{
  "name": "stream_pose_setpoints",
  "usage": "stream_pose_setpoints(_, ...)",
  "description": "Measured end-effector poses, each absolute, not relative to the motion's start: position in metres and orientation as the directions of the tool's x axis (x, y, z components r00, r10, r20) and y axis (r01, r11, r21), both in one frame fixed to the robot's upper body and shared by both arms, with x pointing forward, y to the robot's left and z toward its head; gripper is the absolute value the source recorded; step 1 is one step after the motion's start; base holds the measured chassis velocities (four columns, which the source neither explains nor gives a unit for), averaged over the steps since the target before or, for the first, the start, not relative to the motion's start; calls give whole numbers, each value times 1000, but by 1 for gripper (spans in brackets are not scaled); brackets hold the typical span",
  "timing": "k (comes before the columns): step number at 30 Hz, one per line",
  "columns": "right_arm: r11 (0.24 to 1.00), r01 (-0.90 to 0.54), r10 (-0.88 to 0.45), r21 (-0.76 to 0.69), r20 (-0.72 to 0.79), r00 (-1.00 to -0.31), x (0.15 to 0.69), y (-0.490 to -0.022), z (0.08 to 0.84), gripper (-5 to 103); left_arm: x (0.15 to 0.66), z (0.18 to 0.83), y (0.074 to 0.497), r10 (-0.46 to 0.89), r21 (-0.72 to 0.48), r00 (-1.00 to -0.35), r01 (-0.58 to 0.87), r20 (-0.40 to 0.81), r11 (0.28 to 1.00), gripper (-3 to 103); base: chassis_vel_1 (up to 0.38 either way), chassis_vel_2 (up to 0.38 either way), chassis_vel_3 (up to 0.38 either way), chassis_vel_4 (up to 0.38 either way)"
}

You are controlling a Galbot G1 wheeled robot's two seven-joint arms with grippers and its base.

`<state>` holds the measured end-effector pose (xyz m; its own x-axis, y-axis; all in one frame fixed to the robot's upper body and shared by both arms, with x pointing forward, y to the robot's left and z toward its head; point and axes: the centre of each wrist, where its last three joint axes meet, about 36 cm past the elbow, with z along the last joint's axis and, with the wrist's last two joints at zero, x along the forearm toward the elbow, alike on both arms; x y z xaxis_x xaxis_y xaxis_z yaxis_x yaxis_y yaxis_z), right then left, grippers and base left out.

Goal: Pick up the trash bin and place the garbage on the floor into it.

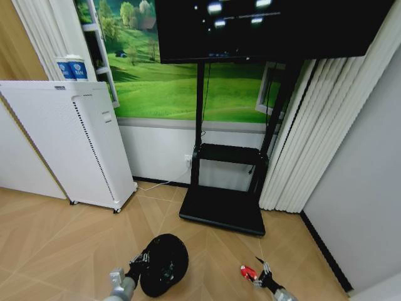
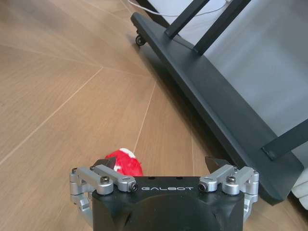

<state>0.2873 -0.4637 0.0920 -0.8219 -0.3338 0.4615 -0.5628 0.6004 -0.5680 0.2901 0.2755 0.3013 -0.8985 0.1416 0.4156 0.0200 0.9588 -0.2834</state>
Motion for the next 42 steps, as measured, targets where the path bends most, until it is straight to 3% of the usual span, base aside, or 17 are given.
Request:
stream_pose_setpoints(19,534,-619,-325,-576,536,-779,296,-461,74,100,288,301,278,136,-287,-902,14,411,958,8,0,0,0,0)
stream_pose_setpoints(41,543,-641,-313,-542,578,-754,310,-421,56,101,283,308,280,161,-302,-903,36,399,953,8,0,0,0,0)
stream_pose_setpoints(42,545,-639,-307,-542,581,-754,310,-420,56,96,282,308,280,163,-303,-902,38,399,952,8,0,0,0,0)
